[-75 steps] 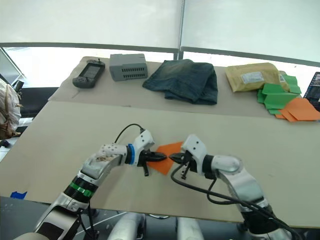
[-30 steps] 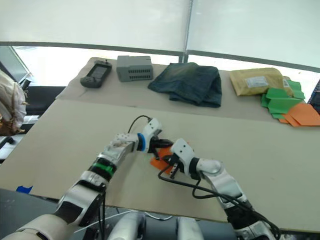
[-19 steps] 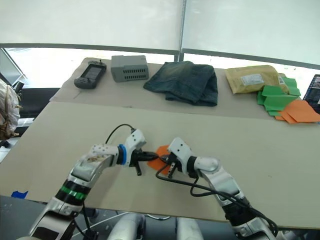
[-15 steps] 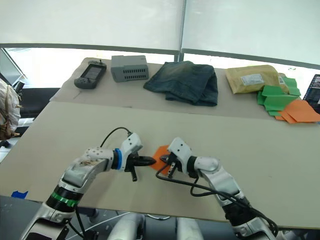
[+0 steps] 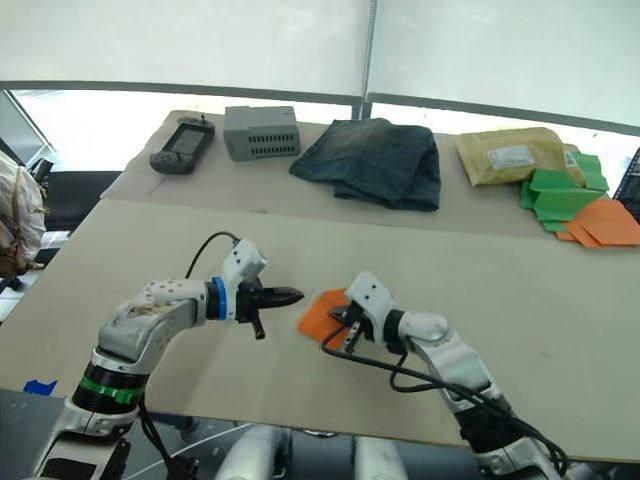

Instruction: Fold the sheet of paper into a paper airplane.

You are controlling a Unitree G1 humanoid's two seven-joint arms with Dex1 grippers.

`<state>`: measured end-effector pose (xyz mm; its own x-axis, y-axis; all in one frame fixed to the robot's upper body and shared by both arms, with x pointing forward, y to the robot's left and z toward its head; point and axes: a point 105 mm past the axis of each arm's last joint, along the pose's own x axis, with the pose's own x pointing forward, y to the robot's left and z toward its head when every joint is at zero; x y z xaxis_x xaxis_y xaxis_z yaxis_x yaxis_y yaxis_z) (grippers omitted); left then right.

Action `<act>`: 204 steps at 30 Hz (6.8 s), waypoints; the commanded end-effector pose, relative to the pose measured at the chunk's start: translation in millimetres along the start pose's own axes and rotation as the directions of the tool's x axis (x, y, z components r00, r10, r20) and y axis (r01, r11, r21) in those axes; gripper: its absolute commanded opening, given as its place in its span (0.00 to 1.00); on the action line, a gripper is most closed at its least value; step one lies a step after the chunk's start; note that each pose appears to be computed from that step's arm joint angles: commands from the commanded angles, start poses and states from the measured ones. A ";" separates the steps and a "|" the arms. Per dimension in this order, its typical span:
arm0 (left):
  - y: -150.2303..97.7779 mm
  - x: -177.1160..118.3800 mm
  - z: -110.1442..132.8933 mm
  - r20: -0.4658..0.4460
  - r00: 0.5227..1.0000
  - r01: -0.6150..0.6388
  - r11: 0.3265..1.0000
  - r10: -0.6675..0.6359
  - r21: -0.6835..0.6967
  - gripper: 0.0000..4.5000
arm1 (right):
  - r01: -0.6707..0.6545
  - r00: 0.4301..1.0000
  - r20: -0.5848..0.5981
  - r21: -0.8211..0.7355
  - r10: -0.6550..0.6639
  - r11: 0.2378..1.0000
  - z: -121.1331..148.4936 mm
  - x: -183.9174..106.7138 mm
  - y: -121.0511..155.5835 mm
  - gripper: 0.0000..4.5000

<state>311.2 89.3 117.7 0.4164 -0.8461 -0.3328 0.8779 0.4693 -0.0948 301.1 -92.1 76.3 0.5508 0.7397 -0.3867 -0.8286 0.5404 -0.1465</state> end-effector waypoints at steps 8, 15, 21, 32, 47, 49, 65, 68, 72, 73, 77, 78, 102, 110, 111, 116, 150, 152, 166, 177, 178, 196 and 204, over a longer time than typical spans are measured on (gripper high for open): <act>7.4 -16.4 26.0 0.087 0.995 0.041 0.997 -0.047 0.065 0.47 | 0.041 0.997 0.072 -0.024 -0.039 0.999 47.6 -58.0 -20.0 0.00; 9.0 -1.1 39.8 0.084 0.990 0.104 0.992 -0.110 0.064 0.85 | 0.044 0.997 -0.068 -0.037 -0.046 0.998 30.3 -86.2 -23.3 0.00; 15.1 36.2 65.7 0.023 0.990 0.141 0.985 -0.139 -0.096 0.85 | 0.099 0.990 -0.099 -0.021 -0.100 0.995 17.6 -88.4 -20.5 0.00; 7.5 57.3 115.5 -0.072 0.941 0.266 0.855 -0.330 -0.445 0.85 | 0.197 0.977 -0.093 0.032 -0.193 0.980 10.3 -100.8 -13.4 0.00; -5.6 54.4 143.1 0.040 0.917 0.395 0.888 -0.398 -0.234 0.85 | 0.317 0.946 -0.078 0.028 -0.314 0.948 14.0 -110.4 -33.2 0.00; -2.3 36.5 150.4 0.154 0.918 0.374 0.927 -0.365 -0.026 0.85 | 0.351 0.936 -0.051 0.039 -0.349 0.936 17.5 -113.1 -40.4 0.00; 4.6 -25.7 78.4 0.374 0.908 -0.238 0.967 0.188 0.091 0.85 | 0.518 0.819 0.111 0.278 -0.563 0.809 8.8 -121.5 -60.6 0.00; -4.2 -17.1 64.3 0.327 0.931 -0.192 0.979 0.159 0.072 0.85 | 0.500 0.843 0.075 0.260 -0.533 0.826 0.4 -120.1 -54.6 0.00; -12.8 3.6 69.7 0.264 0.964 -0.028 1.000 0.027 -0.002 0.85 | 0.446 0.885 0.064 0.170 -0.461 0.879 2.4 -118.3 -43.2 0.00; -15.8 8.4 71.8 0.238 0.971 0.010 1.000 -0.011 0.006 0.85 | 0.438 0.890 0.061 0.154 -0.451 0.886 2.6 -117.9 -41.4 0.00; -18.9 21.0 84.5 0.186 0.979 0.107 0.989 -0.087 -0.098 0.85 | 0.434 0.896 0.042 0.130 -0.442 0.892 0.4 -117.4 -38.0 0.00; -20.6 24.8 85.0 0.144 0.983 0.136 0.981 -0.115 -0.138 0.85 | 0.440 0.893 0.040 0.123 -0.448 0.889 0.1 -118.3 -37.9 0.00; -27.3 51.0 79.5 -0.216 0.934 0.192 0.910 -0.284 -0.368 0.21 | 0.530 0.842 0.052 0.104 -0.537 0.842 4.9 -121.0 -48.0 0.00; 6.6 31.1 74.8 -0.139 0.990 -0.038 0.865 -0.038 -0.500 0.00 | 0.489 0.865 0.076 0.091 -0.495 0.868 15.8 -106.7 -50.4 0.00; 9.6 28.1 75.4 -0.114 0.993 -0.056 0.853 -0.004 -0.519 0.00 | 0.483 0.869 0.078 0.090 -0.489 0.871 16.9 -105.4 -50.7 0.00; 19.3 16.7 72.4 0.045 0.987 -0.085 0.748 0.152 -0.658 0.00 | 0.449 0.886 0.090 0.080 -0.455 0.890 22.7 -96.7 -53.6 0.00; -21.1 -2.8 87.9 0.265 0.956 0.160 0.526 0.129 -0.835 0.99 | 0.367 0.917 0.181 -0.041 -0.354 0.929 50.5 -76.3 -56.7 0.00; -17.5 -22.2 87.1 0.290 0.954 0.185 0.610 0.077 -0.771 0.99 | 0.346 0.923 0.203 -0.067 -0.327 0.936 55.9 -74.4 -53.9 0.00; 6.3 -115.9 60.5 0.184 0.952 -0.132 0.872 0.243 -0.471 1.00 | 0.252 0.967 0.245 -0.852 -0.077 0.458 64.4 -32.2 -16.2 0.43; 11.6 -100.2 39.8 0.156 0.965 -0.136 0.908 0.213 -0.396 1.00 | 0.334 0.942 0.331 -0.941 -0.052 0.056 56.2 9.6 -27.4 0.81; 11.7 -99.9 40.1 0.160 0.964 -0.134 0.908 0.212 -0.396 1.00 | 0.339 0.940 0.336 -0.939 -0.051 0.059 56.5 11.1 -28.0 0.81; 16.5 -96.8 34.0 0.165 0.959 -0.150 0.907 0.231 -0.394 1.00 | 0.381 0.923 0.354 -0.777 -0.153 0.501 59.0 33.1 -50.3 0.25; 24.1 -95.5 34.2 0.167 0.957 -0.158 0.908 0.238 -0.387 1.00 | 0.366 0.865 0.475 -0.382 -0.159 0.849 96.4 7.8 -69.3 0.01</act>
<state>298.9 175.0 168.2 0.6450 -0.7301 -0.2256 0.6093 0.6695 -0.4250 372.3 -77.3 139.4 0.6717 0.7402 0.0314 -0.5315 0.5109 -0.6757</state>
